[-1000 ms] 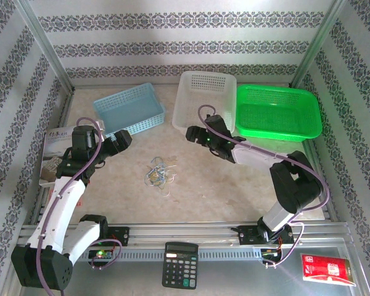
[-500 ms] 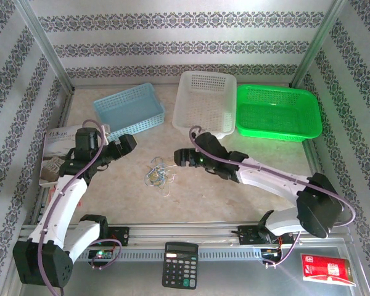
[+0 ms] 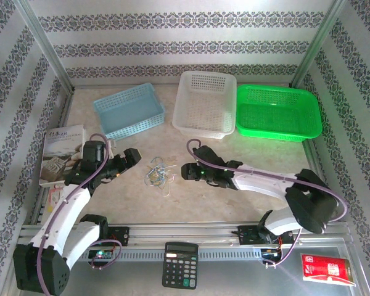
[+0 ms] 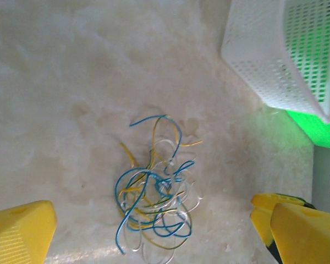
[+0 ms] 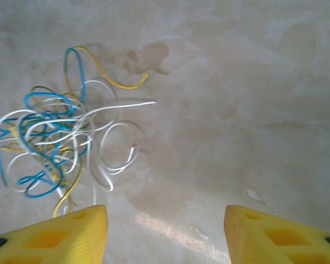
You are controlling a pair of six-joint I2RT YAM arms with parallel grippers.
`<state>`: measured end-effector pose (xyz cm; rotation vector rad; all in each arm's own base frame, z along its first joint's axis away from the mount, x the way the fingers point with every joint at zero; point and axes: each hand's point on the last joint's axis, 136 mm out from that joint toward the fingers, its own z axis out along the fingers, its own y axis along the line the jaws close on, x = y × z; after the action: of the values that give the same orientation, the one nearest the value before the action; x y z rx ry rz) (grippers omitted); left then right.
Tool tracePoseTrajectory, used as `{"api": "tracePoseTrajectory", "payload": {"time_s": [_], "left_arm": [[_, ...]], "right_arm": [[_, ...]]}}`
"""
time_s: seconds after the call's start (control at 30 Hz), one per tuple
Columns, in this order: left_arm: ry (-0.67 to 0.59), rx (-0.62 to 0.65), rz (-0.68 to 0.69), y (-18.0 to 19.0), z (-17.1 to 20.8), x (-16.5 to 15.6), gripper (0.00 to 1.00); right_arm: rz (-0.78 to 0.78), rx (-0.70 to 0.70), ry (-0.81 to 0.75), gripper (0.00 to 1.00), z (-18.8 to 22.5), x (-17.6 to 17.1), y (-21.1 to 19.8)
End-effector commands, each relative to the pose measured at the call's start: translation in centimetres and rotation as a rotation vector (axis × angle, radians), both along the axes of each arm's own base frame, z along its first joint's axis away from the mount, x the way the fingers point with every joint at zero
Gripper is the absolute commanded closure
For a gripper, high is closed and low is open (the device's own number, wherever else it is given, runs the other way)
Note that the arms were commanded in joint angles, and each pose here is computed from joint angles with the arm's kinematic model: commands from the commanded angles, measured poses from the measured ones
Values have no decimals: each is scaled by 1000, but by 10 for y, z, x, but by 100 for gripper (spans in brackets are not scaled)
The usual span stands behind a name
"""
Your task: Untangle the cables
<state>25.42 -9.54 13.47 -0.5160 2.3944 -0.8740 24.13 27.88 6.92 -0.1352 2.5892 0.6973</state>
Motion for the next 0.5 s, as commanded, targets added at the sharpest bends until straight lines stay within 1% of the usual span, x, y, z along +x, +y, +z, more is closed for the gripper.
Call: {"api": "tracePoseTrajectory", "payload": {"time_s": [0.0, 0.1, 0.2, 0.47], "left_arm": [[-38, -24, -4, -7, 7, 3, 0], [-40, -13, -17, -9, 6, 3, 0], [-38, -4, -25, -9, 5, 3, 0], [-38, -4, -39, -13, 4, 4, 0]], "right_arm": [[-19, 49, -18, 49, 6, 16, 21], [-28, 51, -21, 53, 2, 27, 33], [-42, 63, -31, 54, 2, 38, 42], [-92, 78, -16, 65, -14, 55, 53]]}}
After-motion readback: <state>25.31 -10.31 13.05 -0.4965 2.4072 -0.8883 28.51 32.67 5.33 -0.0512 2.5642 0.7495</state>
